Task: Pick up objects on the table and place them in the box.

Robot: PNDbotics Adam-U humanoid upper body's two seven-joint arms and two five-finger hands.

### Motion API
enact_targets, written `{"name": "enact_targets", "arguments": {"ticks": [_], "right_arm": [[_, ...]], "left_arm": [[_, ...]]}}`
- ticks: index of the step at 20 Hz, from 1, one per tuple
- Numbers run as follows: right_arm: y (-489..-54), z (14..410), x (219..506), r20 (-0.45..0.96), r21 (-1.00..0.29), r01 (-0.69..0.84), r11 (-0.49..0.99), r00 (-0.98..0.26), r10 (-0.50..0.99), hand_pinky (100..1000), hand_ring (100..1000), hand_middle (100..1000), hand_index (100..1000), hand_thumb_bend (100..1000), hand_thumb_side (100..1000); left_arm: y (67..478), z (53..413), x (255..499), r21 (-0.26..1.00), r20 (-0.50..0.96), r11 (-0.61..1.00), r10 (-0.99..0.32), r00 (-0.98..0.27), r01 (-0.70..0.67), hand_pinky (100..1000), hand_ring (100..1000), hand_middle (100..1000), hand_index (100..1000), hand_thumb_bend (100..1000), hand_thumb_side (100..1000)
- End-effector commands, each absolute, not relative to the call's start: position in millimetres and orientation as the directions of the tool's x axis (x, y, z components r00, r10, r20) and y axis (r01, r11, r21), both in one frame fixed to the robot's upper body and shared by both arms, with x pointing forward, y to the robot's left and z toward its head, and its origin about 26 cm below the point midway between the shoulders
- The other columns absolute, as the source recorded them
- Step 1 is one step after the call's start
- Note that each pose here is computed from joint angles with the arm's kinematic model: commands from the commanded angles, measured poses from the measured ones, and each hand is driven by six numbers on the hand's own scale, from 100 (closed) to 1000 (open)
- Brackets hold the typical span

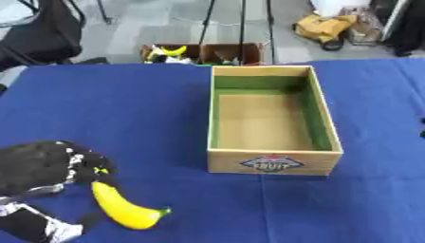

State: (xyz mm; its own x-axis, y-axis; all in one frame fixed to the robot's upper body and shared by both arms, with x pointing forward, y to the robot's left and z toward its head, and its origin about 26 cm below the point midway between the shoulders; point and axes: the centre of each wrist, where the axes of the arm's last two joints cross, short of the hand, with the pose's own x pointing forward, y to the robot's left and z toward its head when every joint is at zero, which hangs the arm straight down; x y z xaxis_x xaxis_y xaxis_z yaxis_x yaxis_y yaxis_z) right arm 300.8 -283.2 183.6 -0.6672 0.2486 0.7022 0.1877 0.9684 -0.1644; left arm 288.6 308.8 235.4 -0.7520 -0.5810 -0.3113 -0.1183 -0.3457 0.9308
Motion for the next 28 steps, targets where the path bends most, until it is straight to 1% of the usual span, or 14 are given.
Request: {"name": "enact_targets", "arguments": {"ticks": [1, 7, 10, 12, 14, 16, 19, 20, 28], "right_arm": [[-285.7, 190.0, 299.5, 0.682, -0.193, 0.191, 0.962, -0.679, 0.272, 396, 509, 437, 769, 100, 948], [-285.9, 189.8, 299.5, 0.682, -0.197, 0.190, 0.962, -0.678, 0.274, 396, 509, 436, 769, 100, 946], [-286.0, 190.2, 299.6, 0.680, -0.197, 0.191, 0.962, -0.680, 0.274, 396, 509, 436, 769, 100, 946], [-285.9, 190.4, 299.7, 0.680, -0.197, 0.190, 0.962, -0.680, 0.274, 396, 509, 436, 769, 100, 945], [-285.8, 190.2, 299.8, 0.681, -0.197, 0.189, 0.962, -0.680, 0.273, 396, 509, 436, 769, 100, 944], [-285.7, 190.0, 299.8, 0.681, -0.198, 0.188, 0.962, -0.679, 0.273, 396, 509, 436, 769, 100, 943], [-285.8, 189.8, 299.8, 0.682, -0.199, 0.188, 0.962, -0.679, 0.273, 396, 509, 436, 769, 100, 943], [-285.7, 189.8, 299.8, 0.682, -0.199, 0.187, 0.962, -0.679, 0.273, 396, 509, 436, 769, 100, 941], [-285.5, 189.6, 299.9, 0.682, -0.201, 0.185, 0.962, -0.679, 0.273, 395, 509, 435, 769, 100, 939]], "left_arm": [[306.7, 247.3, 287.1, 0.908, -0.375, -0.381, -0.549, -0.747, -0.175, 619, 754, 774, 826, 130, 594], [301.0, 246.2, 288.1, 0.895, -0.384, -0.411, -0.520, -0.763, -0.170, 621, 757, 801, 856, 137, 592], [299.3, 244.2, 288.1, 0.892, -0.370, -0.429, -0.513, -0.775, -0.142, 623, 760, 809, 870, 150, 596], [298.8, 243.2, 288.0, 0.887, -0.361, -0.446, -0.508, -0.782, -0.120, 626, 764, 824, 884, 142, 583], [298.9, 243.5, 287.9, 0.879, -0.359, -0.466, -0.505, -0.785, -0.102, 636, 773, 836, 898, 159, 584], [299.1, 245.2, 288.0, 0.870, -0.363, -0.485, -0.502, -0.785, -0.092, 639, 774, 830, 895, 176, 587], [299.1, 247.6, 288.4, 0.865, -0.366, -0.494, -0.500, -0.785, -0.089, 640, 774, 829, 893, 178, 587], [298.9, 248.5, 288.5, 0.862, -0.370, -0.498, -0.499, -0.784, -0.091, 643, 773, 806, 870, 196, 594], [294.1, 244.8, 289.1, 0.847, -0.393, -0.523, -0.493, -0.777, -0.096, 637, 765, 788, 867, 180, 598]]}}
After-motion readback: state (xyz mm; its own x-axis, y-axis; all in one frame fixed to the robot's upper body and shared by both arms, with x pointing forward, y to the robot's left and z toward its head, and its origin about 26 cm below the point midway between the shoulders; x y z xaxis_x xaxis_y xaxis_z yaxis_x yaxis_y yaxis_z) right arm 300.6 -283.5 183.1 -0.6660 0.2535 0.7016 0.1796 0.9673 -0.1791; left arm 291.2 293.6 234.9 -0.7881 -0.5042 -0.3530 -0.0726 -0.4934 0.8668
